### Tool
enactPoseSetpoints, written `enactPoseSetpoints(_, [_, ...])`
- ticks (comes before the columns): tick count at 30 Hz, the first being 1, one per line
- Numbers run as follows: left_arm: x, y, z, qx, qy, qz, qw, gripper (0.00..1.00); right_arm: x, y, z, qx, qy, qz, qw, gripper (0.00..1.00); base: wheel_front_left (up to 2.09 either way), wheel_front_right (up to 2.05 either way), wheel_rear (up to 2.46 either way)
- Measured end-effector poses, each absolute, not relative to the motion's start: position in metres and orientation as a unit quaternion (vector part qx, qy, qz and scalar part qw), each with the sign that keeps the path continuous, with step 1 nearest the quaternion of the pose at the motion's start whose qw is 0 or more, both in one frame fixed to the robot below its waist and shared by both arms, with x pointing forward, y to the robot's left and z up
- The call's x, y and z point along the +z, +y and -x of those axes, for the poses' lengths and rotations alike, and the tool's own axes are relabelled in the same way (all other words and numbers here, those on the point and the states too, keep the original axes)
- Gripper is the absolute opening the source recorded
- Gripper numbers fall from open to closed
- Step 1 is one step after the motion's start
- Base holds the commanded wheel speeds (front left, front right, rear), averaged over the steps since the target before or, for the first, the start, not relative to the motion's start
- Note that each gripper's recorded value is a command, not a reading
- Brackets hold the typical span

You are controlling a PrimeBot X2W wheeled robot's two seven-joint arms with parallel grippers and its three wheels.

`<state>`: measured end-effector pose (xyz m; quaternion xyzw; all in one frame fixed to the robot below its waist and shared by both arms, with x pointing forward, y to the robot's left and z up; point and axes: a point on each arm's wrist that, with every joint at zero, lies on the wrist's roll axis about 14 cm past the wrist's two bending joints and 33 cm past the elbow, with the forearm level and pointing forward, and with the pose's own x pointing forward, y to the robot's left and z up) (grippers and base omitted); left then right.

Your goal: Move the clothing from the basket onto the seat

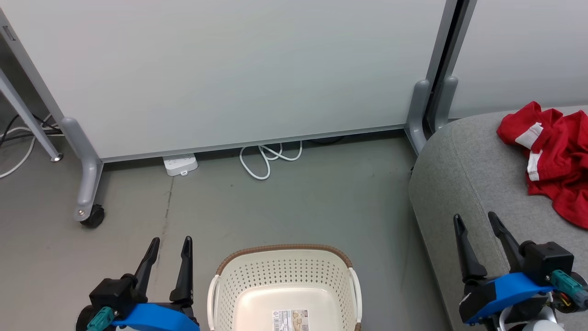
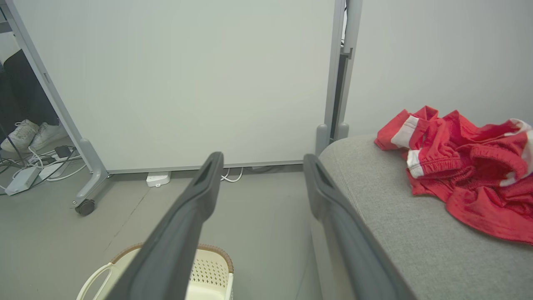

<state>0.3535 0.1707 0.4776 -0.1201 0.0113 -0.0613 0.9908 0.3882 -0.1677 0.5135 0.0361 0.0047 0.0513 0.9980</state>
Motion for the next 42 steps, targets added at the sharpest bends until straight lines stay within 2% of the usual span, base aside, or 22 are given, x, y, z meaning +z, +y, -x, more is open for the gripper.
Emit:
enactPoseSetpoints(6, [0.474,0.169,-0.354,-0.064,0.017,0.120,0.991,1.00,0.511,-0.168,-0.387,0.051,0.008,-0.036,0.998,1.00,0.00,0.00,0.00])
enactPoseSetpoints(7, [0.472,0.168,-0.353,-0.063,0.022,0.122,0.990,0.00,0.508,-0.168,-0.387,0.051,0.013,-0.036,0.998,0.00,0.00,0.00,0.00])
enactPoseSetpoints(17, [0.424,0.165,-0.325,-0.048,0.097,0.138,0.985,0.00,0.461,-0.168,-0.370,0.044,0.086,-0.047,0.994,0.00,0.00,0.00,0.00])
enactPoseSetpoints(31, [0.426,0.176,-0.331,-0.004,0.104,0.246,0.964,0.00,0.462,-0.174,-0.370,0.020,0.088,-0.178,0.980,0.00,0.00,0.00,0.00])
enactPoseSetpoints(42, [0.435,0.184,-0.340,0.020,0.094,0.331,0.939,0.00,0.464,-0.178,-0.370,0.005,0.084,-0.278,0.957,0.00,0.00,0.00,0.00])
